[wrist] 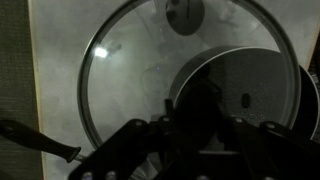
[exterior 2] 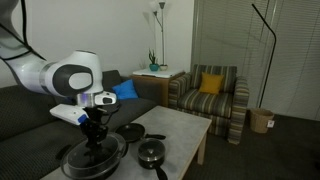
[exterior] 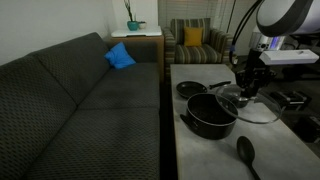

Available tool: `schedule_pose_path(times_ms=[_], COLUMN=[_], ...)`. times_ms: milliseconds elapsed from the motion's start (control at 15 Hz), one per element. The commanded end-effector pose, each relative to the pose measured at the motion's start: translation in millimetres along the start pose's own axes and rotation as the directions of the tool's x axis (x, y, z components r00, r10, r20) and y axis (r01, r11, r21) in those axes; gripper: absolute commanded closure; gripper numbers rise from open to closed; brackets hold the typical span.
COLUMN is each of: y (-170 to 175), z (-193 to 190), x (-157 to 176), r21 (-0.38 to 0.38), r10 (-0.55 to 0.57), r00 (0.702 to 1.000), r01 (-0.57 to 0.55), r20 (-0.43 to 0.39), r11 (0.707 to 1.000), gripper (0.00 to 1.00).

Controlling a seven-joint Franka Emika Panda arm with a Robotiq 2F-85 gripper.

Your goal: Pick the lid on the table on put it on the big pot

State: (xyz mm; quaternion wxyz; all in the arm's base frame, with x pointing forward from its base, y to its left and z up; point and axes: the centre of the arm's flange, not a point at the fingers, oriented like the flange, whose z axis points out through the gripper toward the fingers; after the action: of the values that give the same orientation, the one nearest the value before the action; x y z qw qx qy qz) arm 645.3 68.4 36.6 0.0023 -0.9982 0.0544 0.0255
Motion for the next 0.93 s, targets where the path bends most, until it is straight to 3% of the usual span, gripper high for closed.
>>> schedule_pose_path(times_ms=[0,467,867], y=[2,-4,-46], z=[11,26,6], x=[0,37,92], r21=[0.007,-0.003,-0.03], r10=[0.03,0.016,-0.097], r00=[0.999,1.0,0.994], r01=[-0.031,-0.016,0.099], r20=[0.013,0.016,0.05], r11=[1.0,1.0,0.995], gripper=[0.86,0.86,0.86])
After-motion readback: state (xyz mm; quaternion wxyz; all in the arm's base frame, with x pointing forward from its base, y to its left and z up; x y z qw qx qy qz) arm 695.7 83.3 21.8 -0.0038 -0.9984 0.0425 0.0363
